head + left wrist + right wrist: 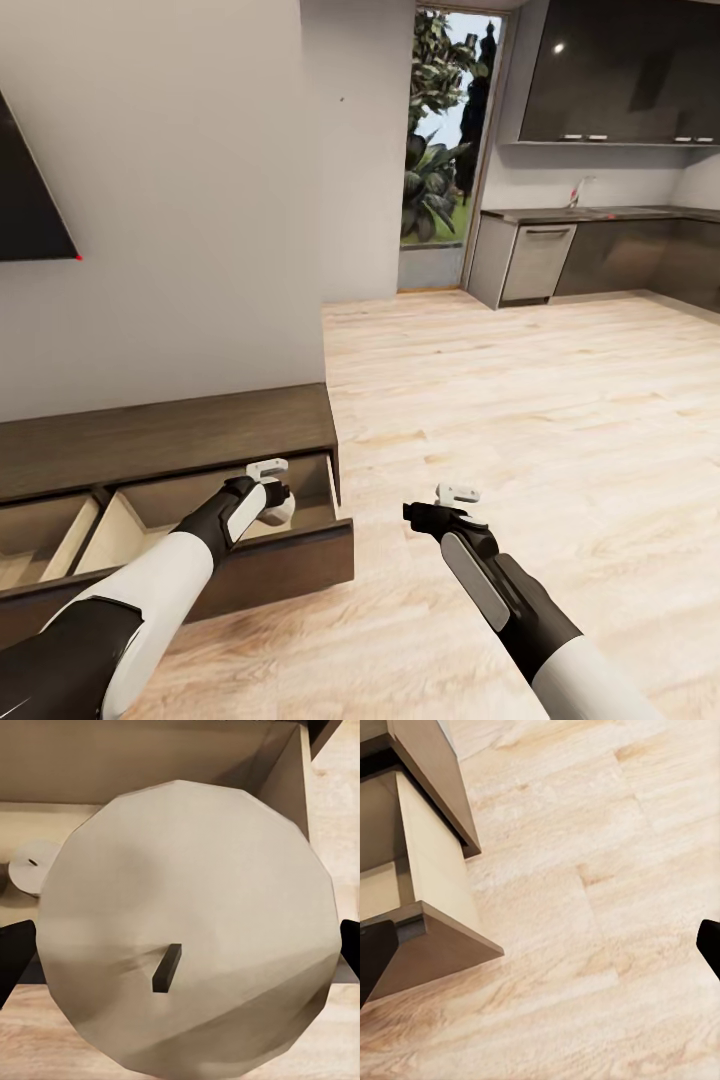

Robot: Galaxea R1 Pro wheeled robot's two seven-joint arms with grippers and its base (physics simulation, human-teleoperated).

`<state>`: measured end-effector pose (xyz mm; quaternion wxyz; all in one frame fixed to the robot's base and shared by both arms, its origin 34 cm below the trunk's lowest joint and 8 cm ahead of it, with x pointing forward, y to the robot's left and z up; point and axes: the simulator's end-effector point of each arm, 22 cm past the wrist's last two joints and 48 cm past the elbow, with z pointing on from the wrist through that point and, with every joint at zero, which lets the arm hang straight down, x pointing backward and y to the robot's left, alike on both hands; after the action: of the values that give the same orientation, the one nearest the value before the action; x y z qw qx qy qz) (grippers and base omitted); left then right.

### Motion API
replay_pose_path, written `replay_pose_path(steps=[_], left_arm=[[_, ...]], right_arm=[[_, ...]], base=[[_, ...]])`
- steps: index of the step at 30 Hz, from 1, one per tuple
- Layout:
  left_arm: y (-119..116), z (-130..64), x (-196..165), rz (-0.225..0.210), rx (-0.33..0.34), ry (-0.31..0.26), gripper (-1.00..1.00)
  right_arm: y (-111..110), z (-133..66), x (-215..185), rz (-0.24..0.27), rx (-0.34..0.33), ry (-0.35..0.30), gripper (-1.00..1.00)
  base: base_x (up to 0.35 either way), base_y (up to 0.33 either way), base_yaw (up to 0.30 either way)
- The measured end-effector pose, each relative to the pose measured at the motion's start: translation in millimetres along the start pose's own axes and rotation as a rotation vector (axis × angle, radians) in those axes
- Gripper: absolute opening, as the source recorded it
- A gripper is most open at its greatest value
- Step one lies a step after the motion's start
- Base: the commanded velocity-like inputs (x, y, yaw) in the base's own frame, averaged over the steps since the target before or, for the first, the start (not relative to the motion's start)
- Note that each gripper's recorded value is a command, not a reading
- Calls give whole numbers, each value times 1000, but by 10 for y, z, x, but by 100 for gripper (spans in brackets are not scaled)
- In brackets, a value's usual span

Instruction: Place each of the two pumpkins and all three candles from the living room inside a cabinet in the living room (use any cabinet), then make sure every cabinet is closed, and position the cauldron so it is next to a table in the living room.

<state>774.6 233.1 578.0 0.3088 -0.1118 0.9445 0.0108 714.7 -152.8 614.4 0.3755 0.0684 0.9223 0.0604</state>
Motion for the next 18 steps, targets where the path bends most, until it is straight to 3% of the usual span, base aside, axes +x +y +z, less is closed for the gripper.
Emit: replay_pose_path(steps=[5, 18], left_arm=[[-16, 0, 1, -2, 7, 1, -100], [-16, -4, 2, 1, 8, 1, -100]], right_arm=[[-5, 0, 0, 0, 1, 0, 100], [4, -4, -1, 0, -1, 0, 100]], base=[[13, 0, 0], [150, 0, 0]])
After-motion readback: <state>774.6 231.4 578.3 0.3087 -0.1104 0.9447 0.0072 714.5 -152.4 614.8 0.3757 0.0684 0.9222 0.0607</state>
